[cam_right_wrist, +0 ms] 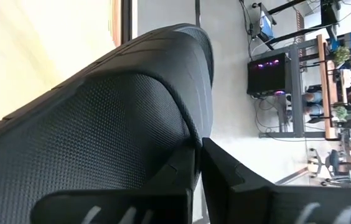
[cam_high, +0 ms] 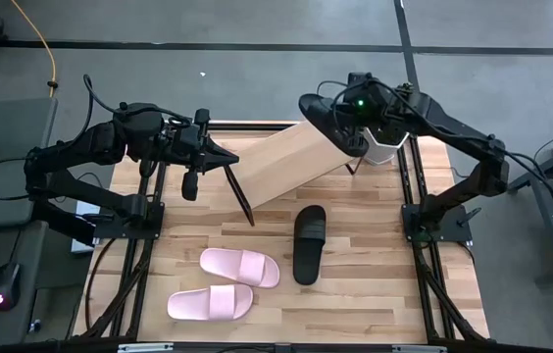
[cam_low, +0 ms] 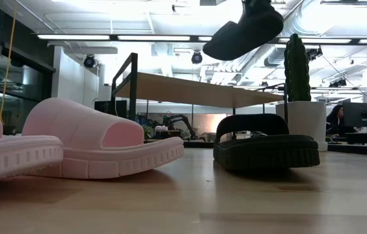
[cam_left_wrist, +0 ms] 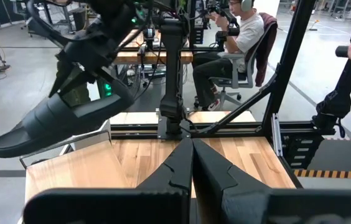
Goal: Pick and place slides into the shelf
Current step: Put the right black slide on the shelf
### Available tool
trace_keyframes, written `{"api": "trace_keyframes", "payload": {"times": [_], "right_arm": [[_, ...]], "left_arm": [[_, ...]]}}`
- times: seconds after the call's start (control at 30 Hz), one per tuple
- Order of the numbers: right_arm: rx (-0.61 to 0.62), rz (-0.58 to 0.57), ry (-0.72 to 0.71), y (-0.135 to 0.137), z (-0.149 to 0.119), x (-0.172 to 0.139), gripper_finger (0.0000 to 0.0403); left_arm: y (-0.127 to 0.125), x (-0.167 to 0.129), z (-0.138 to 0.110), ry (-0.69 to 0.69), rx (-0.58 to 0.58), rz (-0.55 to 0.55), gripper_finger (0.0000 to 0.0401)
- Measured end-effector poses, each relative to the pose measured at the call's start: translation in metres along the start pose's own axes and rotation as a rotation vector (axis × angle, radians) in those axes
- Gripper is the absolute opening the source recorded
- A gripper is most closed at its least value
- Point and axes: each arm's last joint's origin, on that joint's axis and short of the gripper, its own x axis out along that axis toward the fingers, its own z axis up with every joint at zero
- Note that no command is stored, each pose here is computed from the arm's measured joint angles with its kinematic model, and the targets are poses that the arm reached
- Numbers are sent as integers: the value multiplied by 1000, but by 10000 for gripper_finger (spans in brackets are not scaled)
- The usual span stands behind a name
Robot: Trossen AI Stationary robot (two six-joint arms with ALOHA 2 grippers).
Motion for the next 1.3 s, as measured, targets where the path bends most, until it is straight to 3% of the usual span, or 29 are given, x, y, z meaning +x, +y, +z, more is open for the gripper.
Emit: {"api": "trace_keyframes", "payload": {"times": [0.27, 0.6, 0.8, 0.97, 1.3], "right_arm": [[2, 26, 10, -12, -13, 8, 0], [106, 134, -58, -14, -18, 11, 0], [97, 127, -45, -14, -19, 11, 0], [70, 39, 92, -15, -23, 16, 0], [-14, 99, 105, 2, -2, 51, 0]], "left_arm": [[0, 0, 0, -1, 0, 0, 1], [0, 0, 0, -1, 0, 0, 1], [0, 0, 0, -2, 0, 0, 1], [0, 0, 0, -2, 0, 0, 1], [0, 0, -1, 10, -1, 0, 1]]}}
